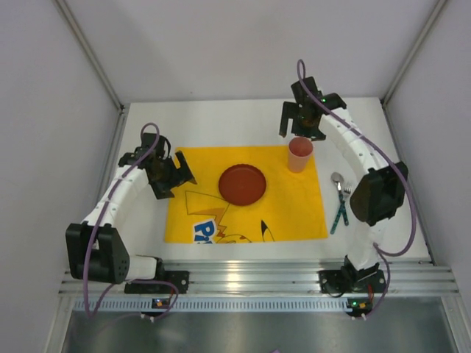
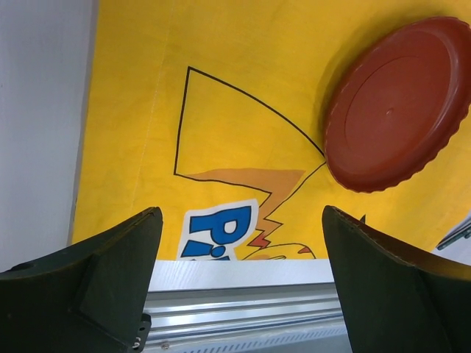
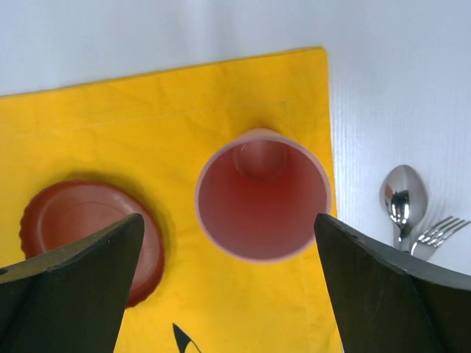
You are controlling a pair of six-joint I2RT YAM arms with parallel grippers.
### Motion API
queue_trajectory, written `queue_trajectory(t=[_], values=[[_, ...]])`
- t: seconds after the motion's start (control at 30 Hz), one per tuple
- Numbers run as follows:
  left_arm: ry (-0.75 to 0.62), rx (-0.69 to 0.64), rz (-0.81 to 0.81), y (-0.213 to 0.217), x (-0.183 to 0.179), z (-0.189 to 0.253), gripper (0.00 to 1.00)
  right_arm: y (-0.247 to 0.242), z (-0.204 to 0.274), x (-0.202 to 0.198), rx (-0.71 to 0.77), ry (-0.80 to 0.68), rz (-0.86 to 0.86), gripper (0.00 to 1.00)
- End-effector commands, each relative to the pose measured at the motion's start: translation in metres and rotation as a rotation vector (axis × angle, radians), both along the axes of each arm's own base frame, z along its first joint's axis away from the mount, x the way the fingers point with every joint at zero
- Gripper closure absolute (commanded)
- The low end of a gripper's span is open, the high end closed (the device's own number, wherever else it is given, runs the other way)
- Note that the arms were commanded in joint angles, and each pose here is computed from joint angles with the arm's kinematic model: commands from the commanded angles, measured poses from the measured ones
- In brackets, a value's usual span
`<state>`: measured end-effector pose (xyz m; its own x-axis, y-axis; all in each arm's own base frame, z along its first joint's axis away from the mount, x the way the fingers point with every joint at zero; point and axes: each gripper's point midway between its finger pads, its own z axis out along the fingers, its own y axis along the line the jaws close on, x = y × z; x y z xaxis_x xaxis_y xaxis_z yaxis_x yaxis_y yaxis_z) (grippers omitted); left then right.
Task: Set the dinner table for one person
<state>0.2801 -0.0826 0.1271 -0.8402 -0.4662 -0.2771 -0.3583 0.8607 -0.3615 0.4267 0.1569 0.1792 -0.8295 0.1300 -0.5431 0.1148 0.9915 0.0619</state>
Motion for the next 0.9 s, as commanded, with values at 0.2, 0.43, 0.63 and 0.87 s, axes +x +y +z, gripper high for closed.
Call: queue_trajectory(t=[0.2,0.43,0.63,0.87], values=[[-0.046,0.005,-0.025,-0.001,0.020,0.008,0.04,-0.054,0.119,-0.066,-0.048,-0.241,-0.053,0.00],[-0.035,0.001,-0.035,-0.001,0.013,-0.002,0.03,-0.137,0.113,-0.111,-0.051,-0.344,-0.277,0.00],[-0.036,0.010,-0.047,0.001,0.006,-0.001,0.03,-0.161,0.043,-0.146,0.105,-0.203,-0.334,0.01],[-0.028,0.016,-0.048,0.003,-0.010,-0.006,0.03,-0.161,-0.035,-0.168,0.061,0.010,-0.325,0.01]])
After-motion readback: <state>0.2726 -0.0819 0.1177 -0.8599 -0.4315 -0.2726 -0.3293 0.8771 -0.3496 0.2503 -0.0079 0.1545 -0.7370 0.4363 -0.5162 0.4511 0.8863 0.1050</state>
